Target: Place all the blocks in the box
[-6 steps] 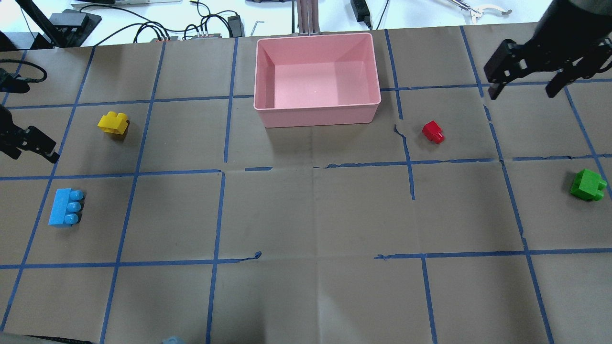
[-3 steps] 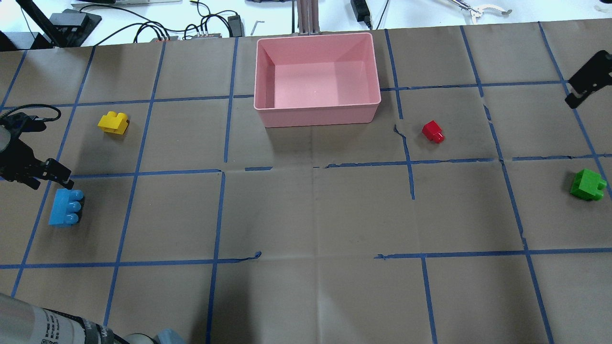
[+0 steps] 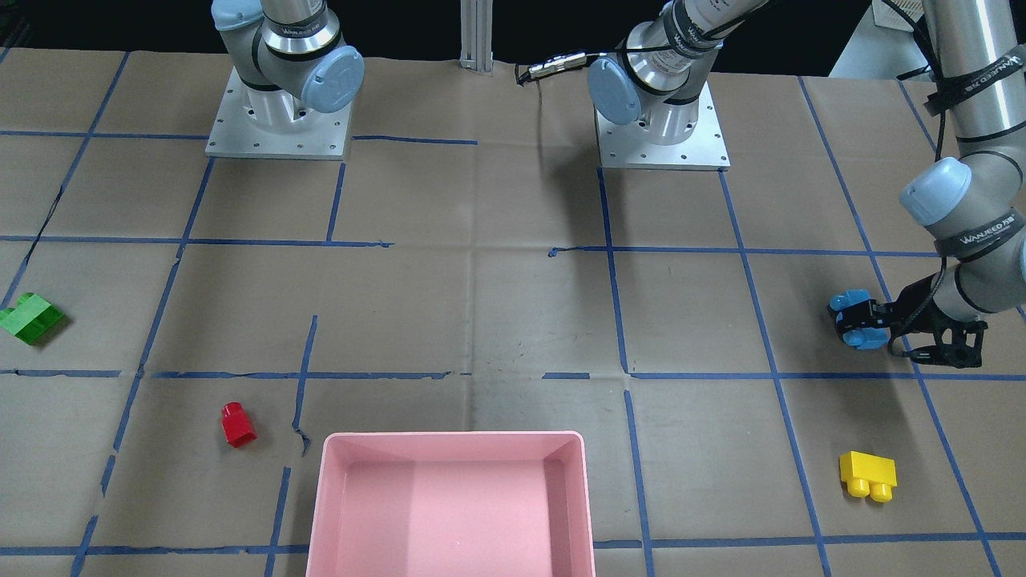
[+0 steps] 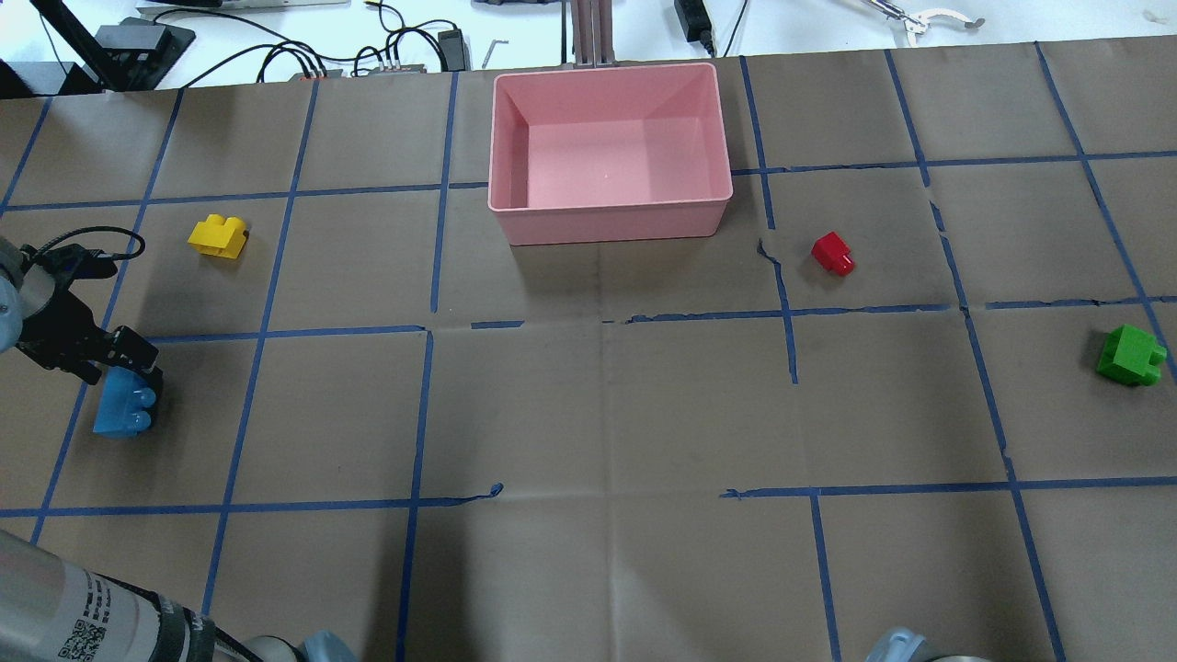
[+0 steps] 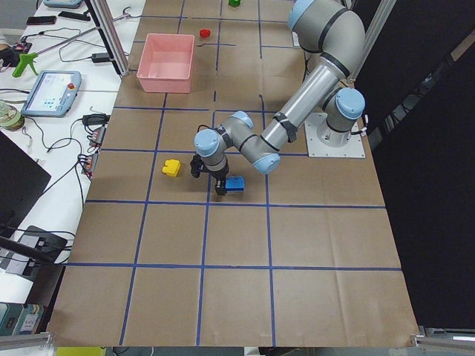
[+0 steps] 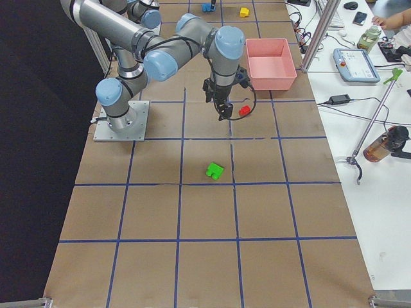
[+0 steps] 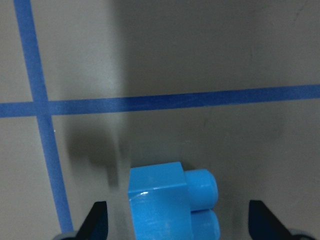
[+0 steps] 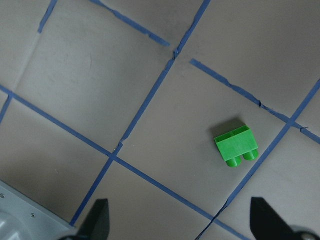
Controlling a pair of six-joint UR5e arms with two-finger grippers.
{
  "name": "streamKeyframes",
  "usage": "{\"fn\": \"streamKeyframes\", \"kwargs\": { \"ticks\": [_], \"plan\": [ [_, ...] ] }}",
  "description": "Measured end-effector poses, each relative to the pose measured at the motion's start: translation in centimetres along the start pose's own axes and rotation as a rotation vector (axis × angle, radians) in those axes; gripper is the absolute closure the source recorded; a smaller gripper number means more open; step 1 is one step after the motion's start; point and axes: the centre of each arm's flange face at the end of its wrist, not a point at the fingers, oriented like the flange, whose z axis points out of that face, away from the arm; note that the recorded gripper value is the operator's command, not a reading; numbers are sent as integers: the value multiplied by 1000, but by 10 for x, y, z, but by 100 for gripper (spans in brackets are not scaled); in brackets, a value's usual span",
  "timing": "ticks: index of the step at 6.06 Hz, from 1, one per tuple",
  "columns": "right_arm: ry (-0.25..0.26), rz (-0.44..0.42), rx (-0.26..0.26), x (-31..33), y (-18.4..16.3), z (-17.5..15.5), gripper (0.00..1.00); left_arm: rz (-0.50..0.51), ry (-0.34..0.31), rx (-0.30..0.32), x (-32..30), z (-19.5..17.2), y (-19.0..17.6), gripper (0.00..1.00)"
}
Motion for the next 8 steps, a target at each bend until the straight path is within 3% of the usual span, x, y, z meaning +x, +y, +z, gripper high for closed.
{"fn": "streamKeyframes", "kwargs": {
  "ticks": [1,2,3,5,8],
  "plan": [
    [9,-76,7,15,15,17,0,2,4,-15,0,6,0,60],
    [37,-129,13,31,22,42,0,1,0,-25,-1,7,1,86],
    [63,-154,16,42,23,74,0,0,-8,-31,-1,6,2,95],
    [133,-178,21,57,21,135,0,10,3,-45,2,-22,0,95],
    [121,-244,18,85,17,208,0,119,-23,6,92,-135,-45,97]
  ]
}}
